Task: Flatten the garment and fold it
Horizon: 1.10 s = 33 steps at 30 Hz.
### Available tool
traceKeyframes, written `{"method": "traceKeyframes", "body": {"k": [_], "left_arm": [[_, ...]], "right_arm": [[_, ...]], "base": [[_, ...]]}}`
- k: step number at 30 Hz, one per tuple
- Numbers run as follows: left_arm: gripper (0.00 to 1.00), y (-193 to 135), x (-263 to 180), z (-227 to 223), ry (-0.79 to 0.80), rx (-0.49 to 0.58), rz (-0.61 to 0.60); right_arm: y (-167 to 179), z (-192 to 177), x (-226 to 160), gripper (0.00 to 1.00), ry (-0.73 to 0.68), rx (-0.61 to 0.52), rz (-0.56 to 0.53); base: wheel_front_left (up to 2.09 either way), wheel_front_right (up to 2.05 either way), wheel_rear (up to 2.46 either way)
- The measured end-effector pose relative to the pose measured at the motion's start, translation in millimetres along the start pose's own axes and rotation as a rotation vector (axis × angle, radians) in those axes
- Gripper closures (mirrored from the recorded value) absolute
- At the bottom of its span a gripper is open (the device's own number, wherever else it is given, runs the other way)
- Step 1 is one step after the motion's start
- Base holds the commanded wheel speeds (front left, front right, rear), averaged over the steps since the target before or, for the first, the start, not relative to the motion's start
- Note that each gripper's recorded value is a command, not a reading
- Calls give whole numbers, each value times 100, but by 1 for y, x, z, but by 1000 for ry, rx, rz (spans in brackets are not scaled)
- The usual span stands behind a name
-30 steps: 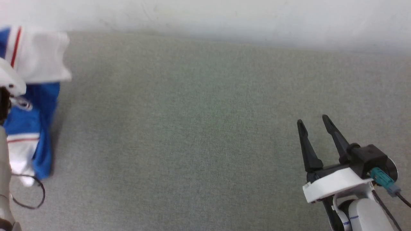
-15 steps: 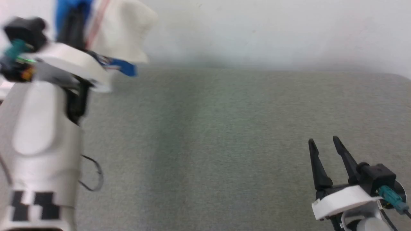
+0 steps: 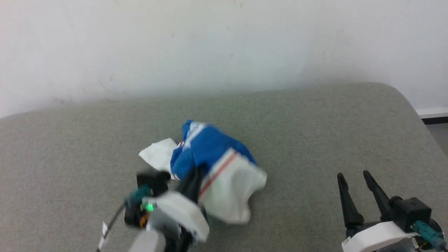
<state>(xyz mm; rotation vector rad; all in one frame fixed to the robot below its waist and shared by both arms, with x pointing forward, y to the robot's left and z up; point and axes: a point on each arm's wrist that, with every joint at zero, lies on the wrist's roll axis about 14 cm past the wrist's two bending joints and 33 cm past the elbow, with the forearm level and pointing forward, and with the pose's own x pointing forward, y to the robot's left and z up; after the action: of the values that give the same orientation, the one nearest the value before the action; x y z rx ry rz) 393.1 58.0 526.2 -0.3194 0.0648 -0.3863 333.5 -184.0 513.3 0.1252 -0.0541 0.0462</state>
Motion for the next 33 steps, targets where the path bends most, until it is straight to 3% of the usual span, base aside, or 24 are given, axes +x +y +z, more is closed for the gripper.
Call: {"method": "traceKeyframes", "body": {"k": [6,7,8,9,20,28,33], "left_arm": [[97,-2,-48,-72,189,-65,54],[68,-4,-53,-77,204,-62,50],[23,-6,-57,-81,209,-63,49],[0,-8,-59,-81,201,-61,48],[0,2,-60,3,-174,36,90],[0,69,-79,59,-316,168,282],[0,110,-103,61,-285,246,380]], "right_arm": [[2,2,-7,0,1,0,5],[4,2,-6,0,1,-1,11],[6,2,-6,0,0,-1,18],[8,2,-6,0,0,-1,24],[22,6,-4,0,-6,-2,69],[28,3,-4,0,15,-10,87],[30,3,-4,0,23,-29,97]], "base": [[0,0,0],[0,0,0],[0,0,0],[0,0,0],[0,0,0],[0,0,0],[0,0,0]]}}
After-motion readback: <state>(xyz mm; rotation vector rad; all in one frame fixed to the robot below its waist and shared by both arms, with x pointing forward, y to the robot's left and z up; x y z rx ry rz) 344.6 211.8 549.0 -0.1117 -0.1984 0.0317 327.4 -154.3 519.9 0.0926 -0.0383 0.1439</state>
